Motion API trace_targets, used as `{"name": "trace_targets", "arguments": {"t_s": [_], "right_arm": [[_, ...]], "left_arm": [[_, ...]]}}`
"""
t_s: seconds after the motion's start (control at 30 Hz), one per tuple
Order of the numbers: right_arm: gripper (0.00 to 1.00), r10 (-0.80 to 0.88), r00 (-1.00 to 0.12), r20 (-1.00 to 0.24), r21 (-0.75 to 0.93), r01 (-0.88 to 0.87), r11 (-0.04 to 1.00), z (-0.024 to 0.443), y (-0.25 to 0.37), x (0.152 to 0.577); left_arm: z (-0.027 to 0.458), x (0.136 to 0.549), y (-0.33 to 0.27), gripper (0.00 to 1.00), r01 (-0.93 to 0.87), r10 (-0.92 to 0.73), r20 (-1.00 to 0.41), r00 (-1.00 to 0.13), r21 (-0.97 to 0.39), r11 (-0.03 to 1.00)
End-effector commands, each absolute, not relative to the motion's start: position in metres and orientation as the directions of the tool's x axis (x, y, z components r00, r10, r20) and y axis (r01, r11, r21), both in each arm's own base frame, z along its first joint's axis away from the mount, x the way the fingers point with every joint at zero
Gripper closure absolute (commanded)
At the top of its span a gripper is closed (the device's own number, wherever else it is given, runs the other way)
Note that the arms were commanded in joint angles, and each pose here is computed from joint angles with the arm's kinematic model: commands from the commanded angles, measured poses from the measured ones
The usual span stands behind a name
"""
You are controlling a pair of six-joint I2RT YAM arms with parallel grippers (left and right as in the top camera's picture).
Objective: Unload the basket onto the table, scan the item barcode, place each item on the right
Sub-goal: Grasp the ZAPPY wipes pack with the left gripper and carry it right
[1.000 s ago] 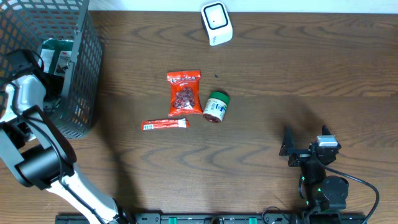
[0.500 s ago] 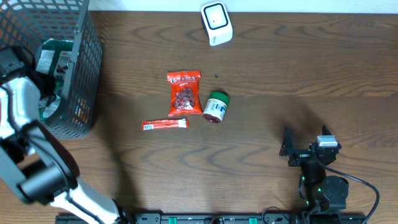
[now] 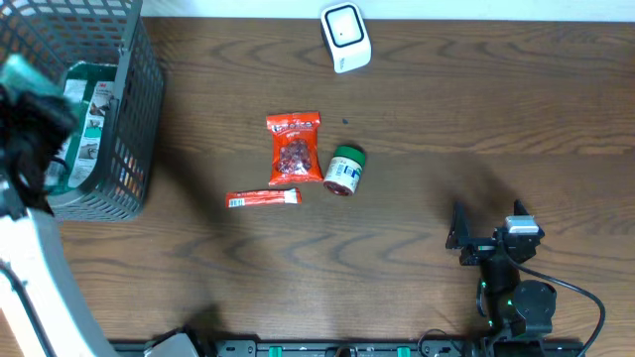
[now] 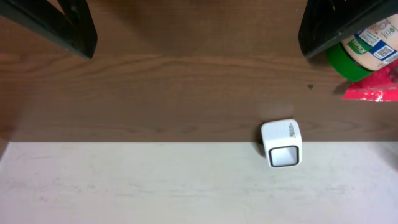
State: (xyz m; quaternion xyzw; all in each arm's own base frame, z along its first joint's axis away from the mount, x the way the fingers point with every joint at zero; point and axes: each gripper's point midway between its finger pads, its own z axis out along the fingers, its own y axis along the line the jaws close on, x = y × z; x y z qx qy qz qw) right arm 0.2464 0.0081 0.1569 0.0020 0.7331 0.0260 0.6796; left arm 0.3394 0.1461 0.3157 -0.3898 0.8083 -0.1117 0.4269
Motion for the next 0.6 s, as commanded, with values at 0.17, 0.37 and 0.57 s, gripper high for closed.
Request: {"name": "trace_targets", "arguments": {"t_s": [0.17,0.37,0.57], "right_arm": [[0.01,0.034,-0.076,-0.997,0.037,-0.029,0.999,0.156,0.007,0.246],[0.01,0.034,-0.076,-0.997,0.037,-0.029,0.999,0.156,0.007,0.246],[0.01,0.034,-0.076,-0.997,0.037,-0.029,0.999,0.156,0.007,0.246]], "left_arm": [[0.310,0.339,-0.001,0.80,-0.093,-0.471,-0.520,-0.713,-0.595,0.798],[0.275,0.346,-0.106,0.80,0.161,-0.165,-0.476,-0.864,-0.571,0.805],[0.235,0.351,-0.197,0.80,0.325,0.048,-0.442,-0.896,-0.577,0.750]]}}
